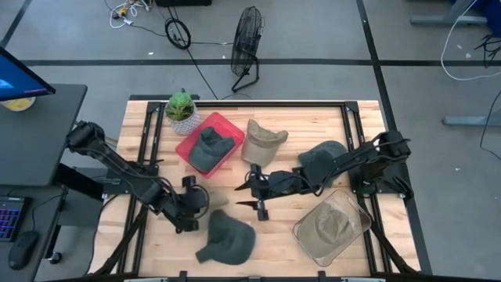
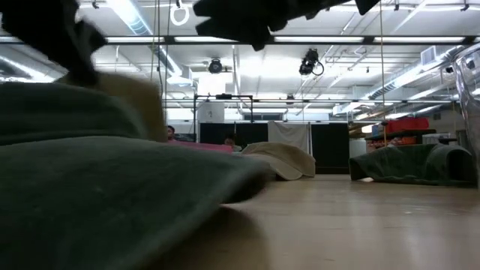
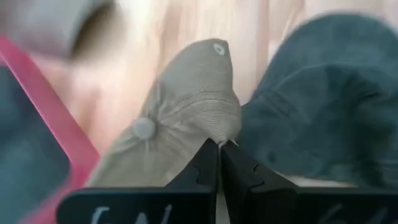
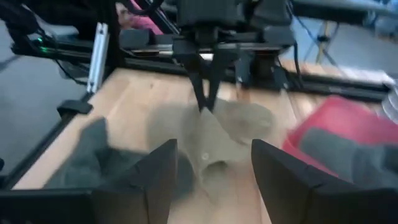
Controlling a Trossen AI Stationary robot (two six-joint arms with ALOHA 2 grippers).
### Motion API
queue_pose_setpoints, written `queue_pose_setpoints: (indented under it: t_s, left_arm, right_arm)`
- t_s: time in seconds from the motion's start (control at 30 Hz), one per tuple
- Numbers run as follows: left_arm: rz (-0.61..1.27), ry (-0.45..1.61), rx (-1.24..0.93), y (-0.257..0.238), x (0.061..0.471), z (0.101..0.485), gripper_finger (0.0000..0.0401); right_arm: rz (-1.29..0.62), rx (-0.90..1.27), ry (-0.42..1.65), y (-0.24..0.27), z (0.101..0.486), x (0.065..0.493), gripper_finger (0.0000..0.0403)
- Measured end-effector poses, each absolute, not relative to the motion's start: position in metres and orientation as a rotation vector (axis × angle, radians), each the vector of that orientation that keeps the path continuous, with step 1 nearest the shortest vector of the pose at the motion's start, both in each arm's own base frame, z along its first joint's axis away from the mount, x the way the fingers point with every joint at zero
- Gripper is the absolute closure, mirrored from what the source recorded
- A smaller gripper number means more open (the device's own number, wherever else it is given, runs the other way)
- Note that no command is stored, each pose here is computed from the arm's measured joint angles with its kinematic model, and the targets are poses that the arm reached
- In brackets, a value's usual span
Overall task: Pick & Place hat
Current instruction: Put the bottom gray cap into the transparent bin
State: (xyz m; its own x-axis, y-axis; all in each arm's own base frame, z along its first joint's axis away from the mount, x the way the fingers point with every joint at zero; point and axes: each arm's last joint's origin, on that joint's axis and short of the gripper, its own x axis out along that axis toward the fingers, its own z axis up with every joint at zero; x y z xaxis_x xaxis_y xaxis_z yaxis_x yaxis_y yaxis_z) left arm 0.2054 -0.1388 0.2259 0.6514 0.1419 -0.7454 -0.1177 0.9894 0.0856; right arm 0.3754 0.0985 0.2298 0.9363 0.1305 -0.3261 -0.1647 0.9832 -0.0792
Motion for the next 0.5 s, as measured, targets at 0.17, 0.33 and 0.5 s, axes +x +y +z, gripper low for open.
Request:
queue_pose_setpoints:
  t_s: [0.17,0.33,0.5]
  left_arm:
    - [0.142,0.741,0.156,-0.141,0.216,0.251,0.0386]
    - [0.127,0.682,0.207,-0.136,0.228,0.258,0.0392]
    - [0.168,0.668,0.197,-0.125,0.236,0.260,0.0391]
  right_arm:
    - [0.155,-0.060,0.288,0.100,0.229,0.379,0.0192]
    - [0.157,-0.031,0.295,0.100,0.226,0.380,0.0192]
    - [0.168,-0.053,0.304,0.101,0.221,0.382,0.0192]
